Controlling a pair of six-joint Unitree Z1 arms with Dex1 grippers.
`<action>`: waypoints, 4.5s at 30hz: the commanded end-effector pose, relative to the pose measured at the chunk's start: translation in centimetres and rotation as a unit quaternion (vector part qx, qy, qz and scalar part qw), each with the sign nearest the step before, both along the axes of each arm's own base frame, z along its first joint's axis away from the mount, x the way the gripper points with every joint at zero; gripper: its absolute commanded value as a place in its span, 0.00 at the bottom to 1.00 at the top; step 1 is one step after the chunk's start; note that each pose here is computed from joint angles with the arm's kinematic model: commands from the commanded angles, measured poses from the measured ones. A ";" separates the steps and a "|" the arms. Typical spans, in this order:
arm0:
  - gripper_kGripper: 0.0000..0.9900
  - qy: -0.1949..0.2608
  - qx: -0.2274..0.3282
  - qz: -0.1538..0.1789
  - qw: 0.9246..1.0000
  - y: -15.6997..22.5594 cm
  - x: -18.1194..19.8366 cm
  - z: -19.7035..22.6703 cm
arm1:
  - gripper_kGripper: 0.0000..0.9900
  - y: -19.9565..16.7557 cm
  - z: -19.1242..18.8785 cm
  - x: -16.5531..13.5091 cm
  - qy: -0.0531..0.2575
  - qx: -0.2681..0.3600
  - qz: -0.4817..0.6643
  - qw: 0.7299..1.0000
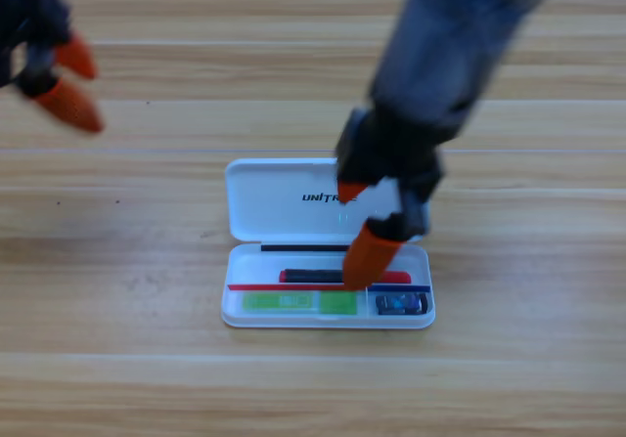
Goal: Clean up eraser and pencils
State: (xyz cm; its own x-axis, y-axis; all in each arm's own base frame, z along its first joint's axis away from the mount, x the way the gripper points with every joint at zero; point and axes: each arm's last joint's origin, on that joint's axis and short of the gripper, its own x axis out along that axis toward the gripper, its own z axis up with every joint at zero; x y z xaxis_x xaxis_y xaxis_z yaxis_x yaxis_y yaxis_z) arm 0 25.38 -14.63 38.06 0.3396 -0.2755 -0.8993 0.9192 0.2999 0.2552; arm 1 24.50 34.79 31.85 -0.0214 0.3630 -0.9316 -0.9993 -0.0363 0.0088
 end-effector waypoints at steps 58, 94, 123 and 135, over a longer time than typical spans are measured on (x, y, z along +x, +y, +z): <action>0.00 0.272 -0.171 -0.146 0.936 -10.5 9.7 -19.2 | 1.00 -14.2 6.0 -12.8 0.000 0.256 -0.006 0.967; 0.00 0.068 -0.159 -0.150 0.973 -6.7 -3.6 -0.3 | 1.00 -13.9 5.8 -12.7 0.004 0.252 -0.009 0.968; 1.00 0.117 -0.197 -0.168 0.959 -4.7 -9.8 2.5 | 1.00 -13.9 5.8 -12.6 0.005 0.252 -0.011 0.968; 1.00 0.120 -0.200 -0.171 0.957 -4.6 -9.9 2.5 | 1.00 -13.9 5.8 -12.7 0.005 0.251 -0.011 0.968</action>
